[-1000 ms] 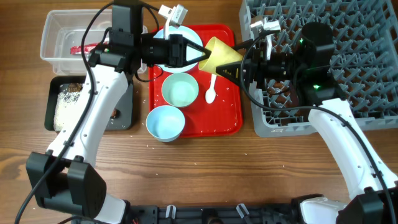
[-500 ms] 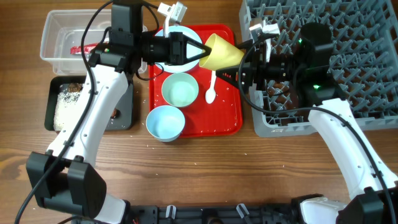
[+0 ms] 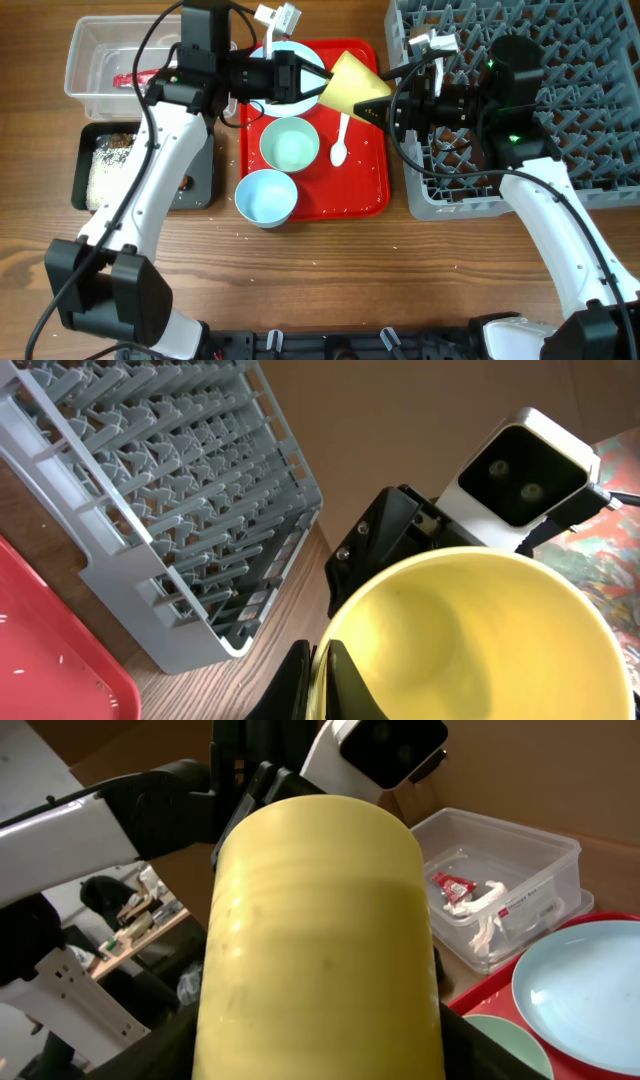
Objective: Sort waste into correct bins and load items into the dishwasher rack
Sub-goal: 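Hand the yellow cup from the left gripper to the right gripper, then carry the yellow cup with the right gripper and place it in the rack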
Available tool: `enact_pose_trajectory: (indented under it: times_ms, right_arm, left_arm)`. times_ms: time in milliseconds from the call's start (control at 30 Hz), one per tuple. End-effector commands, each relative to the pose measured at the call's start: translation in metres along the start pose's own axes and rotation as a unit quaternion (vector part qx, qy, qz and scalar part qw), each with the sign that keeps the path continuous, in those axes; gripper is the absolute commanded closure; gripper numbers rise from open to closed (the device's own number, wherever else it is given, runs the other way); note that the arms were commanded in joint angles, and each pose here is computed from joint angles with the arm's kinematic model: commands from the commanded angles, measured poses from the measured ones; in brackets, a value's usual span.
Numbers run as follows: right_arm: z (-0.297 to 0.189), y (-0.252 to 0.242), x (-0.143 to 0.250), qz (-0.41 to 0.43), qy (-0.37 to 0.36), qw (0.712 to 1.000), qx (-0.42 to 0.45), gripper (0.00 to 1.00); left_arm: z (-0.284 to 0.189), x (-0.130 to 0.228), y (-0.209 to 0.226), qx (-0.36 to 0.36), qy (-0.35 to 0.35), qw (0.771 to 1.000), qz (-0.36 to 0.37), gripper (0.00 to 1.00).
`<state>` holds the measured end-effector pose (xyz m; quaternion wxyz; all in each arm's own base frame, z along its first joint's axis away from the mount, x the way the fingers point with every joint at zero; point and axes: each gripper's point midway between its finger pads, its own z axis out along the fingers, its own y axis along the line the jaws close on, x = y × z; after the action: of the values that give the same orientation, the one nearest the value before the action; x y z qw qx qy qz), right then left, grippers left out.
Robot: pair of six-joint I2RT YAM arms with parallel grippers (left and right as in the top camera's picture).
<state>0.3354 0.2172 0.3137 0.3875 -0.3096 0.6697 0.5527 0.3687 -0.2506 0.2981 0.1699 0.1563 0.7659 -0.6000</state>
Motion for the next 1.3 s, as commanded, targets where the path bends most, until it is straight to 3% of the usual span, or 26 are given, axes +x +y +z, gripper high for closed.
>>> enact_pose_trajectory:
  times_ms: [0,133,533,700,900,1033,1133,1267]
  right_arm:
    - [0.002,0.005,0.000,-0.012,0.004,1.000,-0.017,0.41]
    - [-0.004,0.001,-0.003,-0.012,-0.001,1.000,-0.010,0.46]
    - [-0.040,-0.025,-0.018,0.040,-0.035,0.998,0.039,0.50]
    - [-0.076,-0.062,-0.018,0.089,-0.065,0.982,0.156,0.46]
    - [-0.125,-0.088,0.008,0.131,-0.023,0.917,0.376,0.46]
    - [-0.171,-0.078,0.019,0.187,0.022,0.841,0.508,0.46]
    - [-0.192,-0.072,0.044,0.226,0.063,0.796,0.558,0.45]
    - [-0.207,-0.076,0.091,0.289,0.141,0.741,0.590,0.42]
  left_arm:
    - [0.003,-0.003,0.006,-0.007,-0.003,1.000,-0.008,0.83]
    - [0.003,-0.003,0.006,-0.007,-0.003,1.000,-0.008,0.68]
    - [0.003,-0.003,0.006,-0.008,-0.003,1.000,-0.003,0.64]
    - [0.001,-0.009,0.023,-0.057,-0.024,0.998,0.002,0.57]
    - [-0.017,-0.015,0.083,-0.225,-0.074,0.971,-0.041,0.52]
    - [-0.036,-0.010,0.115,-0.323,-0.090,0.940,-0.066,0.51]
    - [-0.056,-0.005,0.137,-0.399,-0.101,0.908,-0.079,0.51]
    - [-0.067,0.002,0.147,-0.436,-0.099,0.890,-0.090,0.51]
